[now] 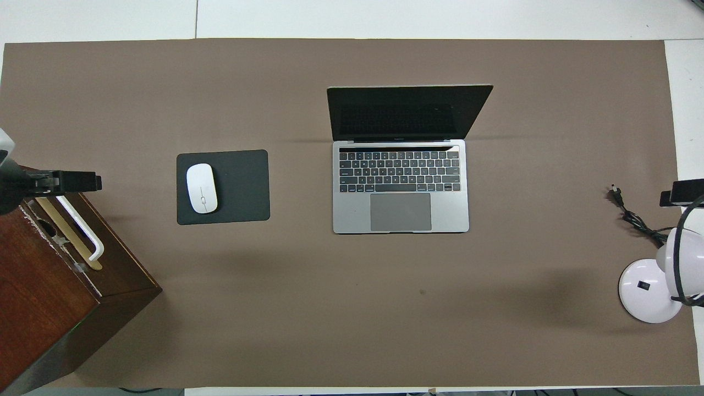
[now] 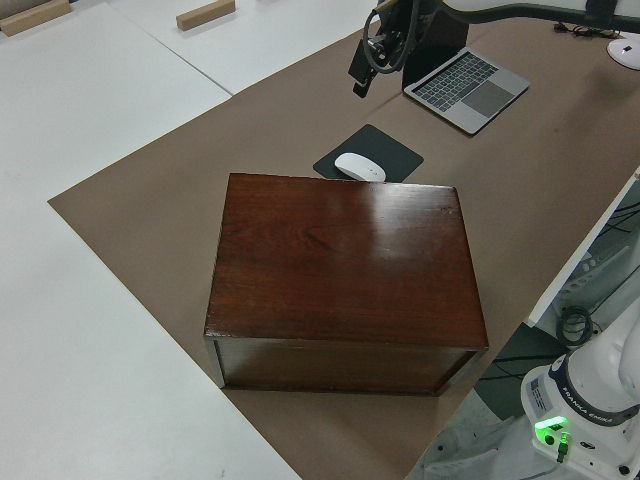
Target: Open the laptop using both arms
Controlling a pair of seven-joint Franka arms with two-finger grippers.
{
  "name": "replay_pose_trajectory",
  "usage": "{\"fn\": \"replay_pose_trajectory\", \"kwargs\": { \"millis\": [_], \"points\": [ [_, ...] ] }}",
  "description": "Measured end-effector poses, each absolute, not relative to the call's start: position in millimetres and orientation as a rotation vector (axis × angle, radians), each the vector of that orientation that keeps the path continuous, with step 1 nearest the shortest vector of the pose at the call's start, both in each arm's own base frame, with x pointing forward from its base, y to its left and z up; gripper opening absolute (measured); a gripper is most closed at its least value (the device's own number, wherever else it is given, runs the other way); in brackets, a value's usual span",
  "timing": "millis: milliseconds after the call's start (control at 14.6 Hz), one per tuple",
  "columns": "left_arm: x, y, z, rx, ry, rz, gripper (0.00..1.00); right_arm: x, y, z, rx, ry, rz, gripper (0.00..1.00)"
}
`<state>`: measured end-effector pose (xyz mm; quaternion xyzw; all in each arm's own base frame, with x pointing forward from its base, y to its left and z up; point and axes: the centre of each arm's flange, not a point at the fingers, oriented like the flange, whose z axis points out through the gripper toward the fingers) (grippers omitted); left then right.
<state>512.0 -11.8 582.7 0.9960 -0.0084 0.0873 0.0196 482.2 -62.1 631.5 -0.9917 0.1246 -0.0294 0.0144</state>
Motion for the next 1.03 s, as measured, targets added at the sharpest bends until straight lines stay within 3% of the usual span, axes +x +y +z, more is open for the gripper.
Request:
{"fn": "replay_pose_trajectory", "kwargs": {
  "millis": [615,1025],
  "points": [
    [529,6,649,3.100,0.024,0.188,1.00,489,-38,635,-3.082,0.402,-0.160,1.00],
    [553,5,616,3.108,0.023,0.037,1.00,491,-36,635,-3.082,0.394,-0.173,1.00]
  ]
}}
